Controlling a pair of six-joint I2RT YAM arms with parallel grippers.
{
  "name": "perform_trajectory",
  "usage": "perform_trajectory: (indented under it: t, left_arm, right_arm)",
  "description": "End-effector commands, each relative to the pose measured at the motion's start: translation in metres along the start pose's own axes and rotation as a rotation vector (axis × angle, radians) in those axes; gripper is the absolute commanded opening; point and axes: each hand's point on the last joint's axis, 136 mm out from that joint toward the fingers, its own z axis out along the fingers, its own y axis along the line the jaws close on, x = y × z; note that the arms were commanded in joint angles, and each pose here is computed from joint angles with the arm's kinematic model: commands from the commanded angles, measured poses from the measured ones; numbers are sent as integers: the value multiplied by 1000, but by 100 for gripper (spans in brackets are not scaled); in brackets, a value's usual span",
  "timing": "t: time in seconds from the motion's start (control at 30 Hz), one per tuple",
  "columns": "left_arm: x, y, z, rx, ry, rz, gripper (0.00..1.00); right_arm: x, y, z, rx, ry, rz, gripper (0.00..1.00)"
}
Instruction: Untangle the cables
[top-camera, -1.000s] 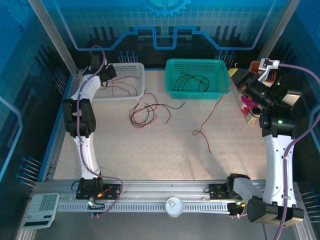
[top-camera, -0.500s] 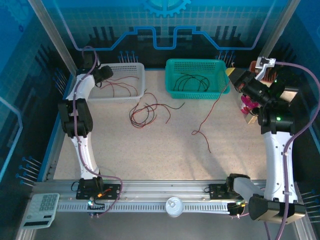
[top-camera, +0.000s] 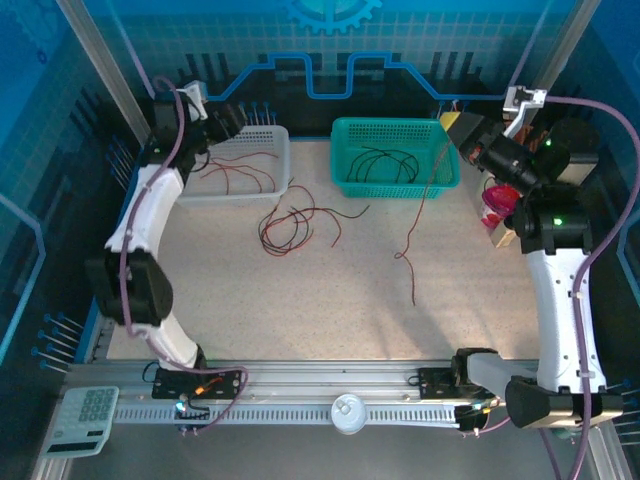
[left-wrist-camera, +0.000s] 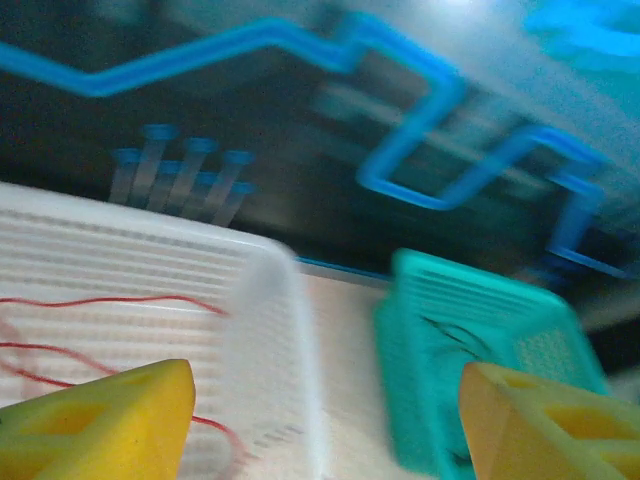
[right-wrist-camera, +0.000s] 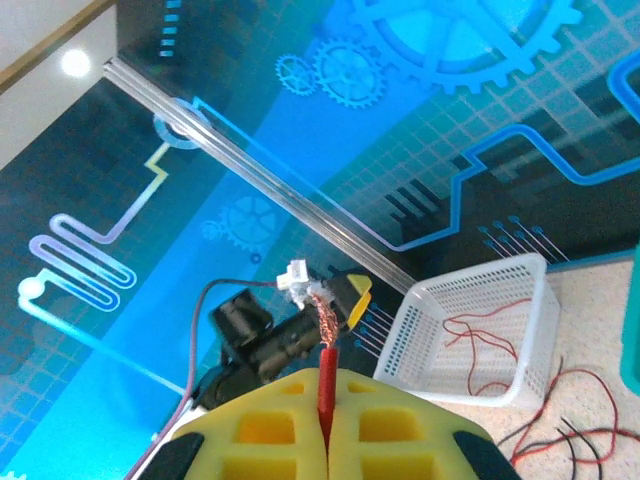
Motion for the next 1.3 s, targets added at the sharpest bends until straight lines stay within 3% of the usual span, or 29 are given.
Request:
perform_trajectory:
  t: [0.0, 0.2, 0.5, 0.9, 1.07, 1.27]
  left_arm:
    - [21, -81, -34, 291, -10, 71, 74]
    - [99, -166, -80, 575, 29, 193, 77]
    - [192, -239, -116, 814, 165, 347, 83]
    - [206, -264, -120, 864, 180, 395, 78]
    - [214, -256, -118, 848, 188, 379, 61]
    - [216, -260, -108, 868, 194, 331, 56]
  right_arm:
    - [-13, 23, 6, -47, -31, -57, 0]
    - [-12, 46, 27, -109, -6, -69, 0]
    - [2, 81, 52, -184, 42, -82, 0]
    - [35, 115, 82, -250, 121, -106, 0]
    - [37, 115, 82, -245, 124, -111, 0]
    - [38, 113, 83, -244, 123, -106, 0]
